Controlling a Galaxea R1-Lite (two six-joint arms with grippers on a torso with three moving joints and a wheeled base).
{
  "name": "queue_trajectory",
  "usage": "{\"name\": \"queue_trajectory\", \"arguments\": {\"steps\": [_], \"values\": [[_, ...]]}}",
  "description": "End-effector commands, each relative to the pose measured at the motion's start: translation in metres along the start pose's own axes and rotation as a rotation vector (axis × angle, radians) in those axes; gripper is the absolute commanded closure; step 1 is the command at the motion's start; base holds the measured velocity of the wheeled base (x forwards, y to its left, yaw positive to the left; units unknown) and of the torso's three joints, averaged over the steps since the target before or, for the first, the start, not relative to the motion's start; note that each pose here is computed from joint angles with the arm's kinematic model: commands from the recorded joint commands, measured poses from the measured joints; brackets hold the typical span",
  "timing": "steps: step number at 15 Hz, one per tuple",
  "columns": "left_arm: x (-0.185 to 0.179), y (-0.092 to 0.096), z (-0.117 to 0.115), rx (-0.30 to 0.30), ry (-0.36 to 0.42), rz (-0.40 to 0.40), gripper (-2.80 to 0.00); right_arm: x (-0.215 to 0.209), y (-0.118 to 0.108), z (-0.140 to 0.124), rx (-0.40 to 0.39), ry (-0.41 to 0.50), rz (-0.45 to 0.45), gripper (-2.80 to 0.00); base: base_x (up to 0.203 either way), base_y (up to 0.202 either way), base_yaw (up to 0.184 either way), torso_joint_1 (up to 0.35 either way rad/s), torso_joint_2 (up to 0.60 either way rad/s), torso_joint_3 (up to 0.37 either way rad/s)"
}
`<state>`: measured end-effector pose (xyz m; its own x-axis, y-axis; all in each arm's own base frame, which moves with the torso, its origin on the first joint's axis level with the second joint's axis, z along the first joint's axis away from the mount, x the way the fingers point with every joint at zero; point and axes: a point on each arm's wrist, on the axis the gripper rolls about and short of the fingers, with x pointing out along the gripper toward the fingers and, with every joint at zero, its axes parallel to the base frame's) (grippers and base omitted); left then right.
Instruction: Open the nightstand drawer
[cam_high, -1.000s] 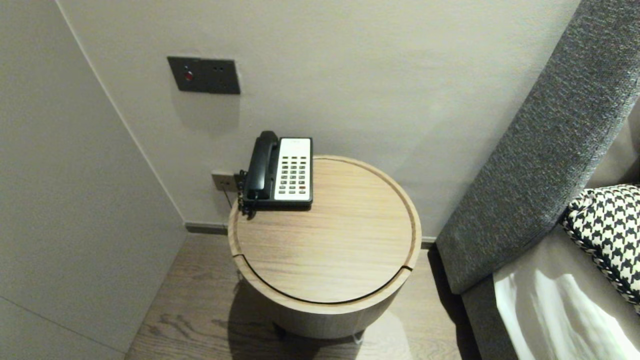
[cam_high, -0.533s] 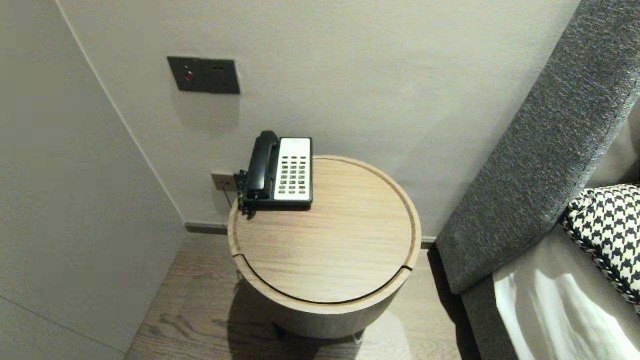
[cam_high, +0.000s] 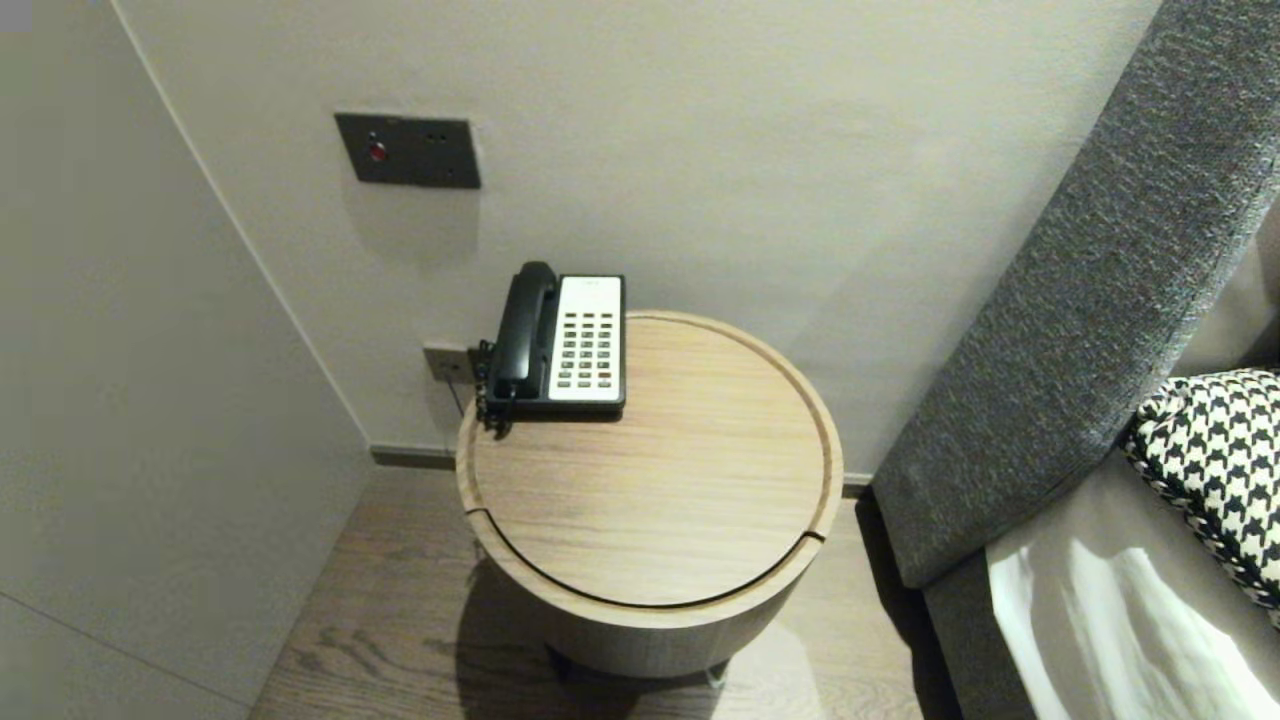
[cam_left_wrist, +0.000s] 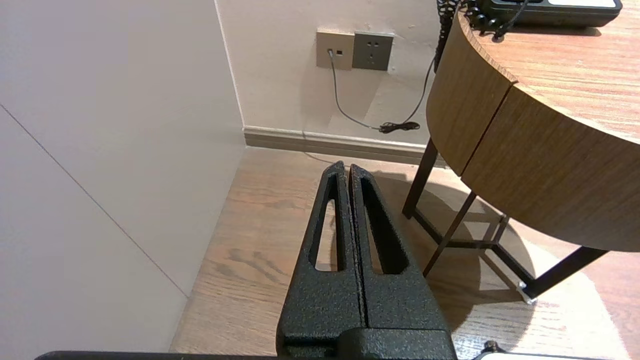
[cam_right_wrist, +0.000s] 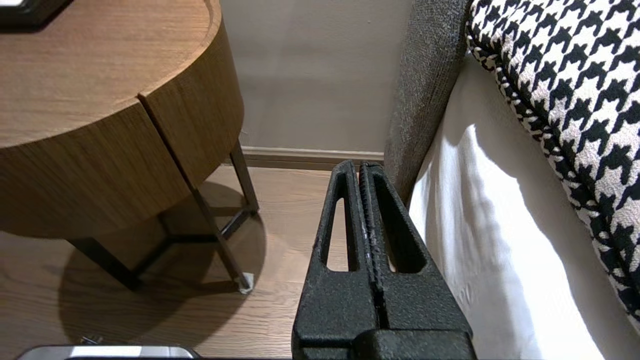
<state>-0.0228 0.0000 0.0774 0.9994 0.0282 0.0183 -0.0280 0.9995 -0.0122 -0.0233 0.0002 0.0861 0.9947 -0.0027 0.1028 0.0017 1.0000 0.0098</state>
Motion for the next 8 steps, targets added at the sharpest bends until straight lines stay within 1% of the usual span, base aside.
{"name": "queue_trajectory", "arguments": {"steps": [1, 8], "values": [[-0.0004, 0.0000, -0.0001, 0.000, -0.005, 0.001, 0.00, 0.0020, -0.0001, -0.0108, 0.002, 0.034, -0.002, 0.00, 0.000, 0.000, 0.000, 0.000, 0.00, 0.000], [-0.0002, 0.0000, 0.0000, 0.000, -0.004, 0.001, 0.00, 0.0020, -0.0001, -0.0108, 0.002, 0.034, -0.002, 0.00, 0.000, 0.000, 0.000, 0.000, 0.00, 0.000]]}}
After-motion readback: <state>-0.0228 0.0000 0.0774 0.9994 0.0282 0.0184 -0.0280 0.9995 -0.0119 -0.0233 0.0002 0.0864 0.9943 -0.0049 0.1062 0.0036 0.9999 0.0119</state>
